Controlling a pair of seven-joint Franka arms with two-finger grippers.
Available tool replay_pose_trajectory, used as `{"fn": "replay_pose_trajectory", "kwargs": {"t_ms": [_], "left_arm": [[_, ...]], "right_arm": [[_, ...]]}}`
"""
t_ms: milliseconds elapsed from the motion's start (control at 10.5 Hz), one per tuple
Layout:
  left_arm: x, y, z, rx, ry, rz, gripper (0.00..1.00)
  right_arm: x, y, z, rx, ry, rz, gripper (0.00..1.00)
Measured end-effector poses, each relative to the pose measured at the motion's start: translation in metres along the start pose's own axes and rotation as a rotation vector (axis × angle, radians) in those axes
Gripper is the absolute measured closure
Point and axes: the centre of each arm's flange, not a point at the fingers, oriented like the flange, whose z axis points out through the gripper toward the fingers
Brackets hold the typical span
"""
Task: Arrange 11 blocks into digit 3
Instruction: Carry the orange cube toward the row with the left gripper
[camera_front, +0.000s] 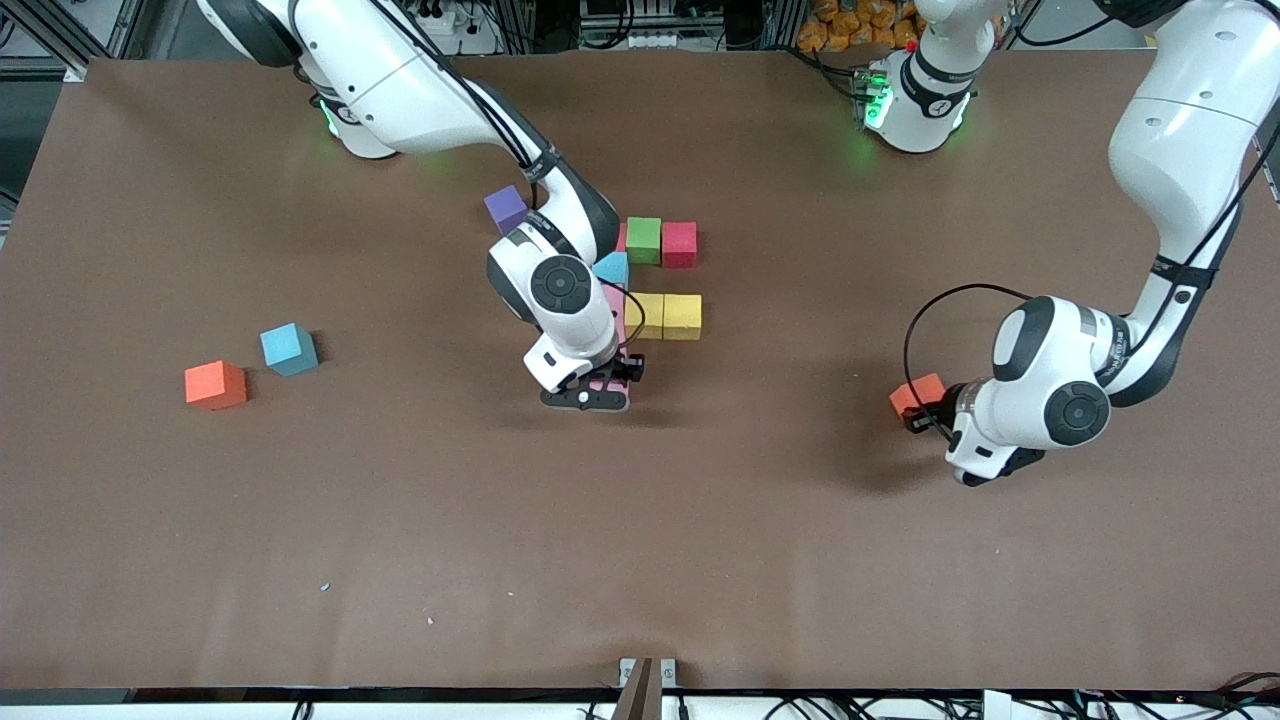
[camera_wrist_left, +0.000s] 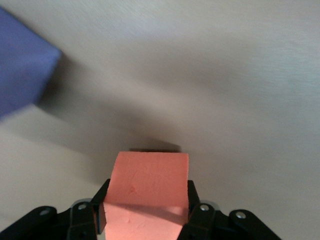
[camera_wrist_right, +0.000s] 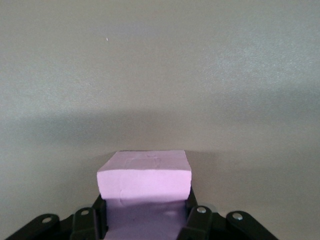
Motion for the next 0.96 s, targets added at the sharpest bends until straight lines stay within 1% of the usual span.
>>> {"fn": "replay_pose_trajectory", "kwargs": {"t_ms": [382,574,765,956], "left_arm": [[-0.033,0.055,-0.013,-0.08,-0.07,-0.272,0.4],[-0.062,0.094,-0.016,-0.08,-0.078,-0.428,0.4],[-0.081,0.122,-0.016,-0.077,-0.082,-0.579,0.4],[-0.102,0.148,-0.011,-0.074,-0.083,-0.734,0.4]], "right_arm": [[0.0,0.0,0.0,-0.001,-0.001,0.003,0.41],[-0.001,0.0,0.0,-0.001,-0.001,0.004,0.41],[-0.001,0.001,0.0,-0.001,0.0,0.007,0.41],[-0.001,0.001,0.001,-0.003,-0.002,0.015,0.36]]}}
